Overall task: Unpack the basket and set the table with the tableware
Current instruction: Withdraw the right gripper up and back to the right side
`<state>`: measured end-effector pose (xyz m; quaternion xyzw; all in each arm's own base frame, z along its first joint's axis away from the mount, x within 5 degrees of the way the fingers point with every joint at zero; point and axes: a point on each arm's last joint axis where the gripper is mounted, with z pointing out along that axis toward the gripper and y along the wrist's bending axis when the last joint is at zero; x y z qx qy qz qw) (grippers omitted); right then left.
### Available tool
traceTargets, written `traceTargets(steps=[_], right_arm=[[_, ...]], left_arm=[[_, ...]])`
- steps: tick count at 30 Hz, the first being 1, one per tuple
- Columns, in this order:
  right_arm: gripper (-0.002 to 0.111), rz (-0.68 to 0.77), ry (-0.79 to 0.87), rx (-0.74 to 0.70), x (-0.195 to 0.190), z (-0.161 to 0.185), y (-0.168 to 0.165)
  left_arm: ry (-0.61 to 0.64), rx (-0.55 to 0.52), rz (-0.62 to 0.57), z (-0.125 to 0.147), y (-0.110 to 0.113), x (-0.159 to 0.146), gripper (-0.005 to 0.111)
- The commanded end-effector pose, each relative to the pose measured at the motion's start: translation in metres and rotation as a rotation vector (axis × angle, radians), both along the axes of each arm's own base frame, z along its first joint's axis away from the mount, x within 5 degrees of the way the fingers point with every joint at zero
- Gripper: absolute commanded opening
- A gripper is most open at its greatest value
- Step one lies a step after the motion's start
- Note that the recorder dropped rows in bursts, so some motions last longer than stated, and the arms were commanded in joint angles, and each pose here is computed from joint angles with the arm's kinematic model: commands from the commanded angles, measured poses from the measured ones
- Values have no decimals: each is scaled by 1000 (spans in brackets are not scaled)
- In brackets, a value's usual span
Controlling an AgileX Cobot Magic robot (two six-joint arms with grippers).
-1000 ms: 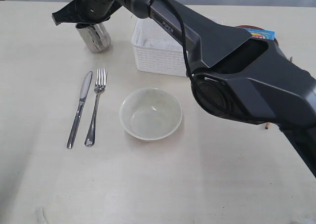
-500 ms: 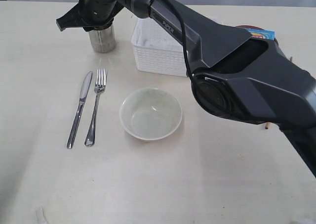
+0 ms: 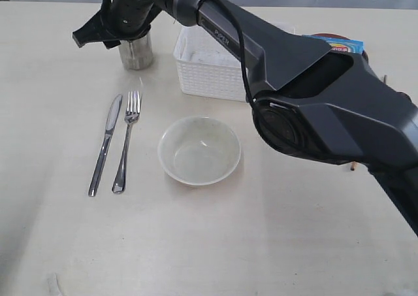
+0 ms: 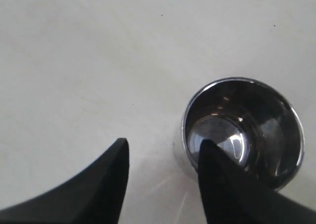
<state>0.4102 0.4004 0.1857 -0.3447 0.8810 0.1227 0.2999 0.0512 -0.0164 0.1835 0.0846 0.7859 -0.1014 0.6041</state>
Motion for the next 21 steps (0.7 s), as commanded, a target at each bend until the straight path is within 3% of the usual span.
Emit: traceTargets(steps=[1, 5, 8, 14, 21], right_arm=[[42, 18, 31, -14, -13, 14, 4], [22, 46, 5, 12, -29, 41, 11], [0, 78, -19, 38, -44, 61, 20], [-1, 133, -17, 39, -76, 89, 31], [-1, 262, 7, -20, -146, 105, 61]], left_arm=[[-2, 2, -5, -1, 0, 0, 0], [-2, 2, -5, -1, 0, 0, 0], [-2, 0, -5, -1, 0, 0, 0], [-2, 0, -5, -1, 0, 0, 0], [-2, 0, -5, -1, 0, 0, 0]])
